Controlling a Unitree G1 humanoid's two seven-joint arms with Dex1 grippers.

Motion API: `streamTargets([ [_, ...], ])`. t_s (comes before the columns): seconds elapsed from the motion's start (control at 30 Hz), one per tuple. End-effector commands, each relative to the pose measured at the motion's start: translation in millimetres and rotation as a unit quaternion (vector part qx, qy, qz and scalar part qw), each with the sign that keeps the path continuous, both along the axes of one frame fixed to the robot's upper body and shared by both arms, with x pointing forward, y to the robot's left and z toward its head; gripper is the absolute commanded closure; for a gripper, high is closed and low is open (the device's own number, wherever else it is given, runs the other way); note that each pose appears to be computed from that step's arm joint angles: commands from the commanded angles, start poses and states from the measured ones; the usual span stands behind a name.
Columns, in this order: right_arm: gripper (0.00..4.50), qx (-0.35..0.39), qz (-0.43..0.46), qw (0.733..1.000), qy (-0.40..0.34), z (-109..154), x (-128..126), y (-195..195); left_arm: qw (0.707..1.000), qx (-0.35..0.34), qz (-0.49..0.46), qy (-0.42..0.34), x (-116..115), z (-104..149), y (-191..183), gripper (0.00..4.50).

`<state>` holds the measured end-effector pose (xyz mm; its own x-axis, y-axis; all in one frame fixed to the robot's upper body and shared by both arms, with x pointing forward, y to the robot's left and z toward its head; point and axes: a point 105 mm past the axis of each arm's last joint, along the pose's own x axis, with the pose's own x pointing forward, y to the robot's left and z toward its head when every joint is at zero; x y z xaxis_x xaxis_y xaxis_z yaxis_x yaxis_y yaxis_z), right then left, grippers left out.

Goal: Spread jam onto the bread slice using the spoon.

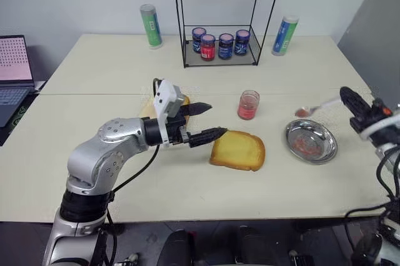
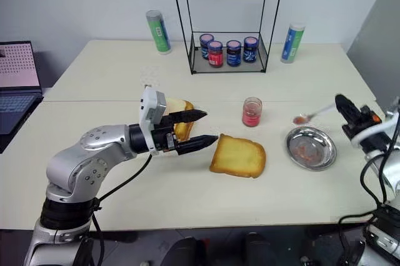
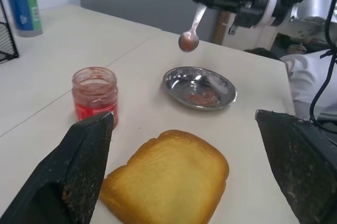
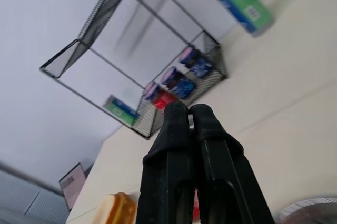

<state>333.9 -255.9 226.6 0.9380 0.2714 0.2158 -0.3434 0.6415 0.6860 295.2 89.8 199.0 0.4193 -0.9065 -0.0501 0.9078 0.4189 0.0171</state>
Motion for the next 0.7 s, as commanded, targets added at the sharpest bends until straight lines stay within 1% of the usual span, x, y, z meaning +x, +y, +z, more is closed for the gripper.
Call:
streamTargets([
  [0.03, 4.41, -0.069, 0.013, 0.996, -0.054, 38.3, 19.4, 41.9, 0.999, -0.016, 0.039, -0.031, 8.7, 7.3, 5.2, 0.0],
  [0.13, 4.41, -0.114, 0.016, 0.991, -0.071, 47.4, 34.3, 60.5, 0.998, -0.012, 0.042, -0.038, 10.5, 4.0, 0.3, 0.0],
  [0.2, 4.41, -0.142, 0.017, 0.986, -0.08, 48.6, 41.4, 67.4, 0.998, -0.01, 0.036, -0.04, 9.5, 2.5, -3.9, 0.0],
  [0.33, 4.41, -0.224, 0.012, 0.971, -0.087, 36.6, 55.1, 78.3, 0.999, -0.009, 0.026, -0.046, 6.4, 2.9, -12.1, 0.0],
  [0.47, 4.41, -0.277, 0.013, 0.956, -0.094, 25.1, 63.3, 87.5, 0.998, -0.009, 0.027, -0.047, 4.3, 1.5, -14.3, 0.0],
  [0.6, 4.41, -0.339, 0.018, 0.934, -0.112, 15.6, 66.6, 97.0, 0.998, -0.009, 0.031, -0.045, 2.0, -0.2, -13.9, 0.0],
  [0.7, 4.41, -0.366, 0.023, 0.922, -0.122, 9.7, 68.4, 104.6, 0.998, -0.007, 0.033, -0.044, 1.6, -1.8, -13.5, 0.0],
])
